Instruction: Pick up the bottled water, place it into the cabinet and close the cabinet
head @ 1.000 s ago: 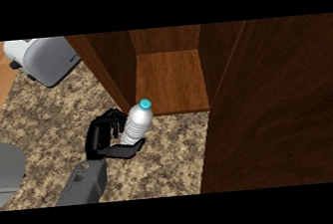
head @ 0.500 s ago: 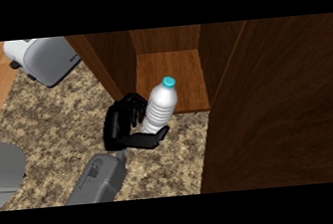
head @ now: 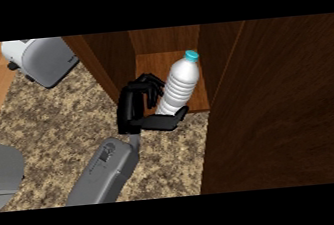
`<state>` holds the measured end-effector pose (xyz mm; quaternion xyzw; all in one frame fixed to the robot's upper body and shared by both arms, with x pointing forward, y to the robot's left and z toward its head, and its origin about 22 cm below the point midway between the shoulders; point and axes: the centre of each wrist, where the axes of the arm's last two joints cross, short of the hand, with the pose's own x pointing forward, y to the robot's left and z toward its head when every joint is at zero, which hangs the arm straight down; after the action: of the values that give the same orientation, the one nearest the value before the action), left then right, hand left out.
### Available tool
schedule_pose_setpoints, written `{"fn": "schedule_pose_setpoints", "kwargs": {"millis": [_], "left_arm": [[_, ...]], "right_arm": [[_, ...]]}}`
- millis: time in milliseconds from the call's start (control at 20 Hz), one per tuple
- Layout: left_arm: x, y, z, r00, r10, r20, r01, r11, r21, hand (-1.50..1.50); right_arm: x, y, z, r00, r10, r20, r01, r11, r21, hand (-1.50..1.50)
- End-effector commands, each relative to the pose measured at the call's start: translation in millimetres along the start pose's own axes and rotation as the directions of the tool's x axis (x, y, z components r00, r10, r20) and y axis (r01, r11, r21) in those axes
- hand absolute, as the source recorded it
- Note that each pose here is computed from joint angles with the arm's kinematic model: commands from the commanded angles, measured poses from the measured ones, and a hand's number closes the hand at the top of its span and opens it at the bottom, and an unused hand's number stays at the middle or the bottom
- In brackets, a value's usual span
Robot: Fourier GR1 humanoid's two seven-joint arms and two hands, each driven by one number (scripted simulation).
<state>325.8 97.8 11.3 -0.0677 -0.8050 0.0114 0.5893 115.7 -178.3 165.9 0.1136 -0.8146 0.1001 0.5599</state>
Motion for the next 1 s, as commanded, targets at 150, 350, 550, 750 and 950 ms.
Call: {"fn": "schedule_pose_setpoints", "kwargs": {"millis": [150,350,550,750,950], "left_arm": [[7,-28,-20,0.995,-0.067,-0.069,0.07,0.997,0.038,1.5],[5,-19,-54,0.994,-0.029,-0.107,0.036,0.997,0.064,1.5],[0,-18,-52,0.991,-0.049,-0.124,0.067,0.987,0.146,1.5],[-9,-13,-66,0.985,-0.097,-0.142,0.123,0.975,0.186,1.5],[-16,-7,-76,0.976,-0.174,-0.132,0.199,0.957,0.212,1.5]], "right_arm": [[17,1,21,0.999,0.009,0.047,-0.009,1.0,0.001,-1.5],[9,6,18,0.999,-0.002,0.049,0.002,1.0,-0.009,-1.5],[21,-6,28,0.998,-0.009,0.056,0.01,1.0,-0.005,-1.5],[15,-1,24,0.999,-0.003,0.032,0.003,1.0,-0.008,-1.5],[9,-18,19,0.999,-0.007,0.044,0.007,1.0,-0.006,-1.5]]}}
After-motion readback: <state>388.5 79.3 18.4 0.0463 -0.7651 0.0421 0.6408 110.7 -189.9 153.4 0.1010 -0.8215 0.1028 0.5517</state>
